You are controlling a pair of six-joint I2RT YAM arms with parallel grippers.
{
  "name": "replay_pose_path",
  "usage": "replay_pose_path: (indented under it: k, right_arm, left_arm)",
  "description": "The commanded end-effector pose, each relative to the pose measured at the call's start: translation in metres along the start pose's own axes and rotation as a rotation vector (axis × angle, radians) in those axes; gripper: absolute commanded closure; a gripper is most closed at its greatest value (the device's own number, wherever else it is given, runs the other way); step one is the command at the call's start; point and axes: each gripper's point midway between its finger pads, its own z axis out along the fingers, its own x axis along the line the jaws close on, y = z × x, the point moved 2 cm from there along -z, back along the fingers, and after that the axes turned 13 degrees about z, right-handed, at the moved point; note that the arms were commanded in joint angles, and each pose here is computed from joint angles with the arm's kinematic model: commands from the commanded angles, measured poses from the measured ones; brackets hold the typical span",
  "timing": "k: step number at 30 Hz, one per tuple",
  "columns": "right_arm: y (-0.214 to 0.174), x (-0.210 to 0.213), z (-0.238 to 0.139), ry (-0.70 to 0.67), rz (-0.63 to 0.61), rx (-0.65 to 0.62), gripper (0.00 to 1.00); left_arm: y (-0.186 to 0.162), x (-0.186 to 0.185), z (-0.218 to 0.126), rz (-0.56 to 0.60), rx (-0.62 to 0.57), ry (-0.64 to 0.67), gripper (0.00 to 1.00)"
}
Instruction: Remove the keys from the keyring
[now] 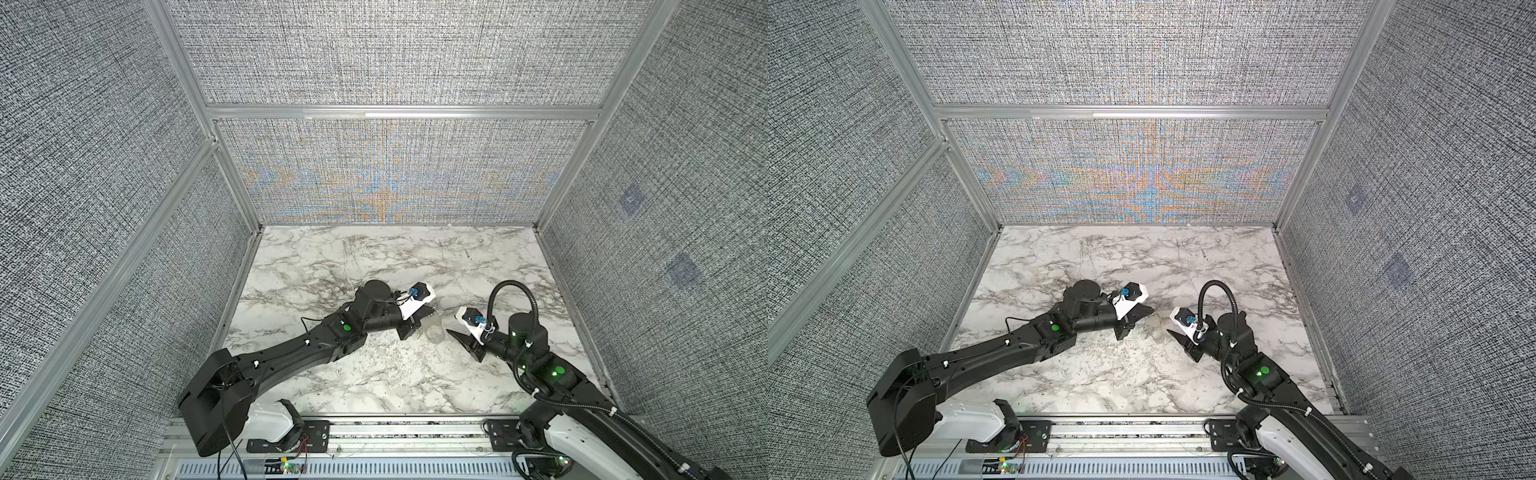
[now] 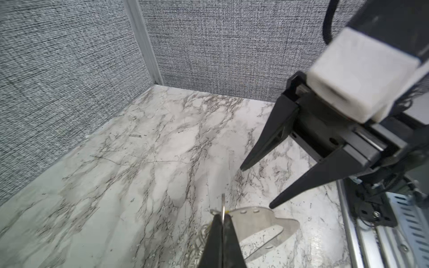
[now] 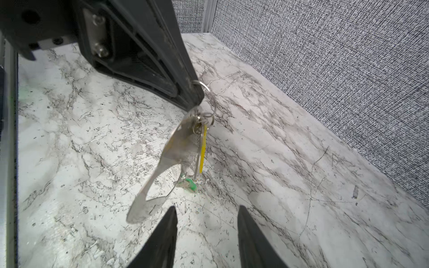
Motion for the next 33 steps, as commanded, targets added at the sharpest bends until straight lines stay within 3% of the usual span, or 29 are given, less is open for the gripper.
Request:
replay_pose_path:
  k: [1, 17, 23, 33]
  right_arm:
    - [0.006, 0.001, -0.001, 0.002, 0.009, -0.037, 0.56]
    - [0.012, -0.004, 0.016, -0.151, -0.132, -0.013, 0.54]
    - [0.024, -0.009, 0.013, -0.21, -0.13, -0.098, 0.54]
    - [0.038, -0.002, 0.012, -0.177, -0.132, -0.201, 0.62]
  left_arm:
    - [0.016, -0.008, -0.001, 0.03, -0.083, -0.118, 1.0]
    - [0.028, -0.009, 0.002, 0.038, -0.133, -0.222, 1.0]
    - [0.028, -0.008, 0.003, 0.03, -0.131, -0.22, 1.0]
    - [0.027, -0.006, 0.007, 0.012, -0.121, -0.217, 1.0]
